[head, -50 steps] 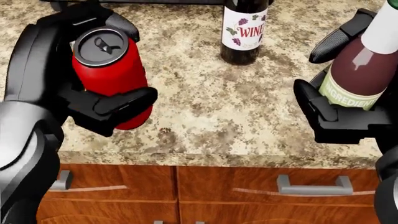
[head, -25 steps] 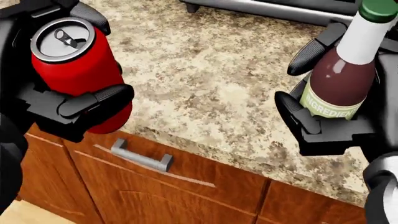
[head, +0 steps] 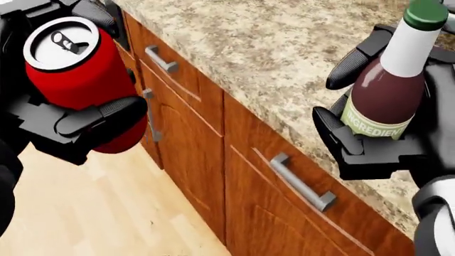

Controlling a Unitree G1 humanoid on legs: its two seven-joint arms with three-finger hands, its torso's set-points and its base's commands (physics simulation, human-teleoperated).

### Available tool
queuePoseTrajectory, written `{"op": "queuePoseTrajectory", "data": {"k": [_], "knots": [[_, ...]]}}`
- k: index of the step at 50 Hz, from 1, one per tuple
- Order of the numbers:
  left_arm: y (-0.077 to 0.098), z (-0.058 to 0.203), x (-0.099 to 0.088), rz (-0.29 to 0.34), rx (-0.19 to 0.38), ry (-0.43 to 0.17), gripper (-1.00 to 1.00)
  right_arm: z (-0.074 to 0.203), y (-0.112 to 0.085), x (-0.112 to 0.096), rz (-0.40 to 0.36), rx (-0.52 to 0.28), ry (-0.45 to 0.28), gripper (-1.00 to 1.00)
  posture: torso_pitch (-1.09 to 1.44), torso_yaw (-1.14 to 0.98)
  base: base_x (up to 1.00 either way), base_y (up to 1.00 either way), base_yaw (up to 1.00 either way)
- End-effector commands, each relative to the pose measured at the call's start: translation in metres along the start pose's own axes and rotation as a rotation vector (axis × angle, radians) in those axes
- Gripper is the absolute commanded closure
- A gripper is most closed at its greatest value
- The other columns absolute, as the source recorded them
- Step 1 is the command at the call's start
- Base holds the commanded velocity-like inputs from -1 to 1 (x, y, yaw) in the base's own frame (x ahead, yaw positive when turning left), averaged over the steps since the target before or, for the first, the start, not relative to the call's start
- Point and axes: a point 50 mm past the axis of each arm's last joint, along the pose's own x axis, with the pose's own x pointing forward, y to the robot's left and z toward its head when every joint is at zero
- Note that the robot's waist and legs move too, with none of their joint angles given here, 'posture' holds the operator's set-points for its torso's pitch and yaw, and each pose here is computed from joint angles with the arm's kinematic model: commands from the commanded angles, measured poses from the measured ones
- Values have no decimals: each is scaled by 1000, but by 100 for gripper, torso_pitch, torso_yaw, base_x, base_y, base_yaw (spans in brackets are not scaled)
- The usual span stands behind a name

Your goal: Move the drinks to the dining counter.

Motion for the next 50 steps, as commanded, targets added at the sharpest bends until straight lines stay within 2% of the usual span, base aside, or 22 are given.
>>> {"op": "queuePoseTrajectory", "data": {"k": [1,22,50], "knots": [[-5,19,-4,-27,0,-114,100,15,-6,-3,-46,-15,-102,100,0,0,0,0,100],[-2,19,-4,-11,1,-120,100,16,1,-2,-20,-64,-110,100,0,0,0,0,100],[-3,17,-6,-20,-3,-116,100,19,4,-3,-6,-28,-114,100,0,0,0,0,100]]}}
